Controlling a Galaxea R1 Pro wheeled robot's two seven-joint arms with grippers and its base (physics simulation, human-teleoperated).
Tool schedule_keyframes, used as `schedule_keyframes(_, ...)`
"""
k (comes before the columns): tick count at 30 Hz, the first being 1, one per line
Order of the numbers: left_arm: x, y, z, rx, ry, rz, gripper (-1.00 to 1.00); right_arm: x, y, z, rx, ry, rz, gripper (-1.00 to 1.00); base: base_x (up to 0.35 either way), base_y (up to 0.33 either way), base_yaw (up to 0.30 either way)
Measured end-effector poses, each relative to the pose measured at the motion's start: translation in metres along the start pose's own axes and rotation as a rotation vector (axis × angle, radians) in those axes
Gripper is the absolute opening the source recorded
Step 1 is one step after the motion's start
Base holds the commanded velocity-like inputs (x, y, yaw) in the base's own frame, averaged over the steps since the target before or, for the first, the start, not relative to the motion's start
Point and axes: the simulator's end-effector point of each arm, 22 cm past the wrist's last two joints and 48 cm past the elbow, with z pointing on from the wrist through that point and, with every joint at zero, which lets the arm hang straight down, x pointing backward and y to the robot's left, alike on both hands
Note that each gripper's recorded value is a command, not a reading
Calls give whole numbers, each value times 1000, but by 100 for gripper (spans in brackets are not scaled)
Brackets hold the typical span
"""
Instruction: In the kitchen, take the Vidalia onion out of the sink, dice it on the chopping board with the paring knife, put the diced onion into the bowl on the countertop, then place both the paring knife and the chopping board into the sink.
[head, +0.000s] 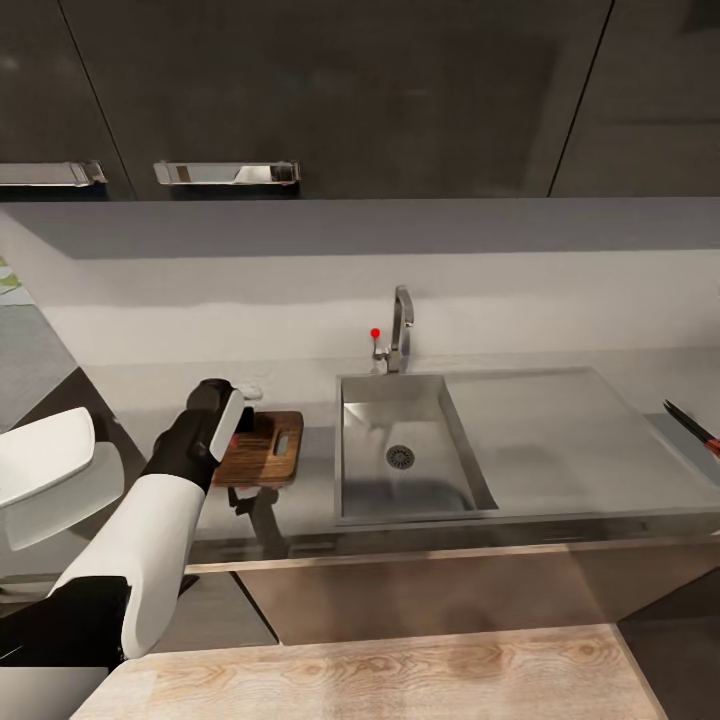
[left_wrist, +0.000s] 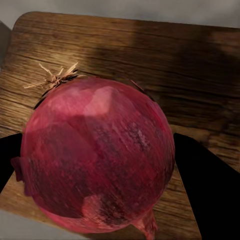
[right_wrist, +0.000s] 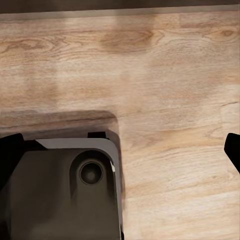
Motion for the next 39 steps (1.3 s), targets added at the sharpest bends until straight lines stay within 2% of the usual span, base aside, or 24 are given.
schedule_keyframes(5,5,0,3,-3,15,5,-100,0,0,0,0,0,0,100,0,0,0)
schedule_keyframes(34,6,0,4,0,19,4,-100,1,2,0,-2,2,1,100,1,0,0)
schedule_keyframes(39,7,-1,3,1,18,5,-100,1,2,0,-2,2,2,100,135,0,0)
